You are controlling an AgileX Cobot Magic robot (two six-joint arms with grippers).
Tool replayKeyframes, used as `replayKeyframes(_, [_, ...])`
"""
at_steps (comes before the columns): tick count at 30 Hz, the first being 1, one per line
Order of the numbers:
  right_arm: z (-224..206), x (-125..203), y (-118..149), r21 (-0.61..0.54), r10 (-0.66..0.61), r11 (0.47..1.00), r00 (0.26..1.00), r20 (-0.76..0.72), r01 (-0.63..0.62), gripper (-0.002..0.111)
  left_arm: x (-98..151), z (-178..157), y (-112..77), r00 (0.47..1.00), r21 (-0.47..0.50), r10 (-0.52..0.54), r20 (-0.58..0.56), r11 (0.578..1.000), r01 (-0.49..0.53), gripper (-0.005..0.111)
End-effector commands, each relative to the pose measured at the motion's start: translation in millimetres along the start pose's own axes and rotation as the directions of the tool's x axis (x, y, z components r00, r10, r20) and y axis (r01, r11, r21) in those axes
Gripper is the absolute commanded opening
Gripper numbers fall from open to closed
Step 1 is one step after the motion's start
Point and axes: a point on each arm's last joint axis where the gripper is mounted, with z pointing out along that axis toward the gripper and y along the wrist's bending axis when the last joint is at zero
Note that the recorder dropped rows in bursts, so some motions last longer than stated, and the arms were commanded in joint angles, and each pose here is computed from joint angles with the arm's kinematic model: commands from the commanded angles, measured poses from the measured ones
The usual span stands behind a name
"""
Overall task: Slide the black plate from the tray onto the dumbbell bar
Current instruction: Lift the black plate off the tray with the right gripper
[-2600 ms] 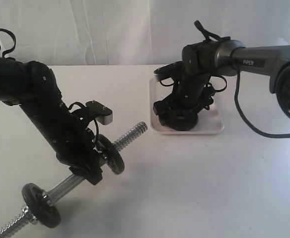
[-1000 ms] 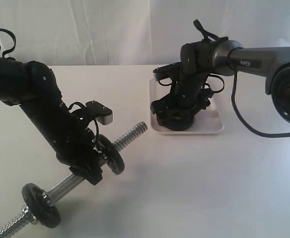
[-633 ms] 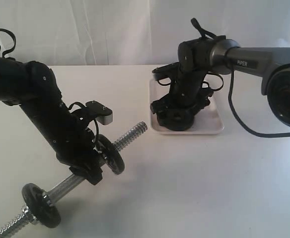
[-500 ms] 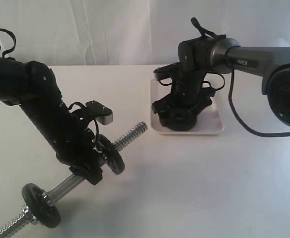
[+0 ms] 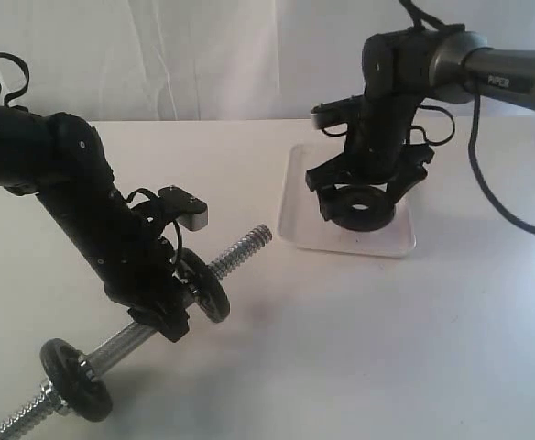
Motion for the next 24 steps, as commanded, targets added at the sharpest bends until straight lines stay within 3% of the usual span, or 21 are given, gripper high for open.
replayKeyframes(1, [-36.9, 5.0, 7.1, -0.096, -0.027, 0.995, 1.000, 0.011, 0.028, 0.000, -7.0, -15.4, -11.8, 0.997, 0.051, -0.036, 0.071, 0.998, 0.032, 0.000])
replayKeyframes(4, [-62.5, 11.6, 14.8, -0.184, -0.104, 0.977, 0.994, 0.015, 0.105, 0.000, -6.9, -15.4, -11.9, 0.997, 0.052, -0.035, 0.070, 0.998, 0.032, 0.000])
replayKeyframes(7, [-102.5, 14.6, 13.7, -0.261, -0.085, 0.959, 0.989, 0.117, 0.114, 0.000, -6.7, -15.1, -13.0, 0.997, 0.057, -0.033, 0.065, 0.998, 0.029, 0.000])
replayKeyframes(11, [-132.7, 33.8, 2.2, -0.259, -0.060, 0.961, 0.986, 0.153, 0.098, 0.000, -6.3, -15.1, -13.3, 0.998, 0.060, -0.031, 0.061, 0.998, 0.027, 0.000])
replayKeyframes(19, [-166.3, 109.4, -11.4, -0.432, 0.025, 0.901, 0.985, 0.169, 0.051, 0.000, -6.3, -15.1, -13.3, 0.998, 0.060, -0.031, 0.061, 0.998, 0.027, 0.000])
replayKeyframes(24, [-175.4, 154.4, -2.9, -0.435, 0.033, 0.898, 0.977, 0.210, 0.064, 0.000, -3.5, -16.0, -16.4, 0.999, 0.088, -0.025, 0.031, 0.996, 0.022, 0.000])
